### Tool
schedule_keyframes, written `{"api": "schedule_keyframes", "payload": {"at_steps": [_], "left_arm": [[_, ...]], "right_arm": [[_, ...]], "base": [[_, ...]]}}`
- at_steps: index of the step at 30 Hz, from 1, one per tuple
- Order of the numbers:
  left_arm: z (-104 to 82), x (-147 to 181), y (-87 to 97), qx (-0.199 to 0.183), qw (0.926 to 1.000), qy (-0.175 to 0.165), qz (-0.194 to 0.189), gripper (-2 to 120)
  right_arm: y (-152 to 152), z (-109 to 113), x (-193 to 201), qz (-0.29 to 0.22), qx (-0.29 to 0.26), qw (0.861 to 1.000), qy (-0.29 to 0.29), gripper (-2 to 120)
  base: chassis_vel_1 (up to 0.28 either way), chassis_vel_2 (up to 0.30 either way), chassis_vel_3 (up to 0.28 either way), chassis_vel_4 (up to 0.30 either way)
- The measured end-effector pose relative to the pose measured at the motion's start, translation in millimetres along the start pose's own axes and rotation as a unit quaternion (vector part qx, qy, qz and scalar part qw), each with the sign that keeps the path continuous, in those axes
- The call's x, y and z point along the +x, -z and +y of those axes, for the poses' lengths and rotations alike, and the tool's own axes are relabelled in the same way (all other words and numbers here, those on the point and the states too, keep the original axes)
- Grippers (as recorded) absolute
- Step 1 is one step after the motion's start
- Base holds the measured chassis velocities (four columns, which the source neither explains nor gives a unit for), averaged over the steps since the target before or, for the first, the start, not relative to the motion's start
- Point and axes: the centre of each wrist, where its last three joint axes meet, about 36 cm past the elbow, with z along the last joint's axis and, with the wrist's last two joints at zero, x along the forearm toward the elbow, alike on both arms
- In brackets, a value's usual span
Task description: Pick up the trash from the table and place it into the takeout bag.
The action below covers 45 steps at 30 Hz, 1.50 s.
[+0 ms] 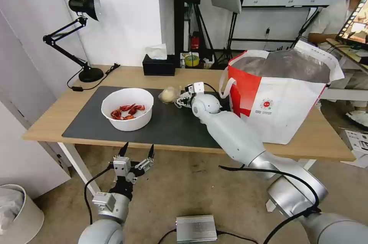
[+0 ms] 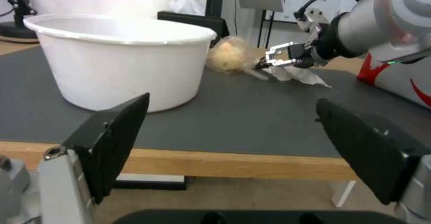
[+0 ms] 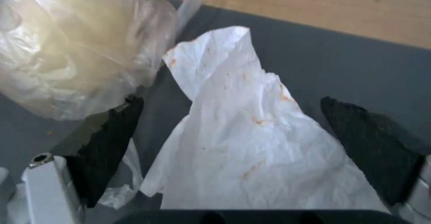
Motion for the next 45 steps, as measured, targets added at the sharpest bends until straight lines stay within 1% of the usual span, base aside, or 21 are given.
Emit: {"api": "schedule_keyframes", "payload": {"at_steps": [2,3,4,5,6,7,9,10,13,14,17,18,21,22,25,26,28,34,38,44,45], "left_arm": [[0.0,0.3,-0.1,0.0,1.0,0.0,0.0,100],[0.0,0.6,-0.2,0.0,1.0,0.0,0.0,100],[-0.3,1.3,0.1,0.0,1.0,0.0,0.0,100],[-0.5,1.4,0.5,0.0,1.0,0.0,-0.001,100],[-0.5,1.4,0.5,0.0,1.0,0.0,-0.001,100],[-0.9,1.6,0.9,0.001,1.0,0.0,-0.001,100],[-1.6,1.7,2.3,0.001,1.0,-0.001,-0.004,100],[-1.6,1.7,2.3,0.001,1.0,-0.001,-0.004,100],[-1.9,2.2,3.3,0.001,1.0,-0.002,-0.006,100],[-1.9,2.2,3.3,0.001,1.0,-0.002,-0.006,100],[-2.1,2.4,3.8,0.001,1.0,-0.002,-0.007,100],[-2.1,2.4,3.8,0.001,1.0,-0.002,-0.007,100],[-3.2,1.7,4.1,0.002,1.0,-0.004,-0.008,100],[-3.2,1.7,4.1,0.002,1.0,-0.004,-0.008,100],[-5.1,1.0,4.0,0.003,0.9999,-0.006,-0.008,100],[-5.1,1.0,4.0,0.003,0.9999,-0.006,-0.008,100],[-5.7,1.0,3.3,0.003,0.9999,-0.007,-0.007,100],[-5.6,1.0,3.0,0.003,1.0,-0.007,-0.007,100],[-5.8,0.5,3.5,0.003,0.9999,-0.006,-0.008,100],[-6.5,0.6,4.5,0.004,0.9999,-0.005,-0.01,100],[-6.8,0.7,4.8,0.005,0.9999,-0.005,-0.01,100]], "right_arm": [[0.2,-0.4,-0.3,0.002,-0.001,1.0,0.001,99],[0.4,-0.4,-0.6,0.004,-0.003,1.0,0.002,96],[1.0,-0.4,-0.6,0.007,-0.006,1.0,0.005,90],[1.3,-0.2,-0.5,0.008,-0.007,1.0,0.006,87],[1.3,-0.2,-0.5,0.008,-0.007,1.0,0.006,87],[1.8,0.2,-0.3,0.01,-0.009,1.0,0.007,80],[2.9,0.9,0.6,0.013,-0.012,1.0,0.007,70],[2.9,0.9,0.6,0.013,-0.012,1.0,0.007,70],[2.6,-0.7,2.3,0.015,-0.015,1.0,0.003,56],[2.6,-0.7,2.3,0.015,-0.015,1.0,0.003,56],[3.5,-4.2,6.0,0.013,-0.018,1.0,-0.001,41],[3.5,-4.2,6.0,0.013,-0.018,1.0,-0.001,41],[4.6,-8.4,10.2,0.011,-0.021,1.0,-0.005,26],[4.6,-8.4,10.2,0.011,-0.021,1.0,-0.005,26],[3.0,-11.5,14.1,0.009,-0.025,1.0,-0.006,12],[3.0,-11.5,14.1,0.009,-0.025,1.0,-0.006,12],[1.5,-13.5,17.1,0.009,-0.03,0.999,-0.004,1],[0.6,-18.4,26.8,0.0,-0.041,0.999,0.002,0],[1.5,-22.2,40.6,-0.011,-0.051,0.999,0.015,0],[-3.3,-23.3,74.7,-0.031,-0.056,0.997,0.045,0],[-7.0,-21.6,88.0,-0.037,-0.053,0.996,0.056,0]], "base": [[0.0,0.0,0.0,0.0],[0.0,0.0,0.0,0.0],[0.0,0.0,0.0,0.0],[0.0,0.0,0.0,0.0],[0.0,0.0,0.0,0.0],[0.0,0.0,0.0,0.0],[0.0,0.0,0.0,0.0],[0.0,0.0,0.0,0.0],[0.0,0.0,0.0,0.0],[0.0,0.0,0.0,0.0],[0.0,0.0,0.0,0.0],[0.0,0.0,0.0,0.0],[0.0,0.0,0.0,0.0],[0.0,0.0,0.0,0.0],[0.0,0.0,0.0,0.0],[0.0,0.0,0.0,0.0],[0.0,0.0,0.0,0.0],[0.0,0.0,0.0,0.0],[0.0,0.0,0.0,0.0],[0.0,0.0,0.0,0.0],[0.0,0.0,0.0,0.0]]}}
